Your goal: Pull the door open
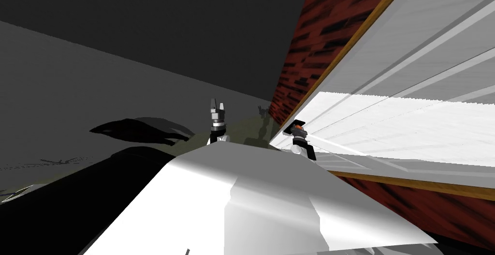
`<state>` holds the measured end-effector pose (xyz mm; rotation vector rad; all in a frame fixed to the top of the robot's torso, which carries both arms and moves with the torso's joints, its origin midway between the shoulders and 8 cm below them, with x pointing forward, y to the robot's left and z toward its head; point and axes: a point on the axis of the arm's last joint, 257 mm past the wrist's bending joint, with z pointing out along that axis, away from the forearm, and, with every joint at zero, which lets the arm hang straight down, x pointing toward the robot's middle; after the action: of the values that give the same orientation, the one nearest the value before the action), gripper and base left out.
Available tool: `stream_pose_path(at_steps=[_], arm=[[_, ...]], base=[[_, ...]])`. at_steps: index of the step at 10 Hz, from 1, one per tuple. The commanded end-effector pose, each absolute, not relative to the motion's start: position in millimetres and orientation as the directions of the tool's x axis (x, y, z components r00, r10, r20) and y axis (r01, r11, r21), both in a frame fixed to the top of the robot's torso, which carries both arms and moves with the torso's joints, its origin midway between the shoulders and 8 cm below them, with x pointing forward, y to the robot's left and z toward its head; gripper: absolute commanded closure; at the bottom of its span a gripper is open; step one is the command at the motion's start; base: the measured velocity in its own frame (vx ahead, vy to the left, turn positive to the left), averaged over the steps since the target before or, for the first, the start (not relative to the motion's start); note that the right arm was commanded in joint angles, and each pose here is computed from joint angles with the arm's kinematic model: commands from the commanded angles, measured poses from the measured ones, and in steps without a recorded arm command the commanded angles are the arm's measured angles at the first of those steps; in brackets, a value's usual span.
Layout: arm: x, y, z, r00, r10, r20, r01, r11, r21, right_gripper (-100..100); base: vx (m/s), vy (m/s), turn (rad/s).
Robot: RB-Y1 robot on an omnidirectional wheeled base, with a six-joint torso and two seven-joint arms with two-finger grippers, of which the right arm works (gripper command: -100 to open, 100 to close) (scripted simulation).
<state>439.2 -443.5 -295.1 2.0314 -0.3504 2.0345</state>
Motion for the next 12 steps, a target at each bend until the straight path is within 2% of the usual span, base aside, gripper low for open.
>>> stream_pose_path(at_steps=[1, 12], arm=[[438, -439, -297, 0.003, 0.001, 1.000, -0.322, -0.947, 0.002, 100], [431, -426, -298, 0.003, 0.001, 1.000, -0.252, -0.968, 0.001, 100]], base=[[-0.216, -0.019, 0.144], [-0.180, -0.028, 0.105]])
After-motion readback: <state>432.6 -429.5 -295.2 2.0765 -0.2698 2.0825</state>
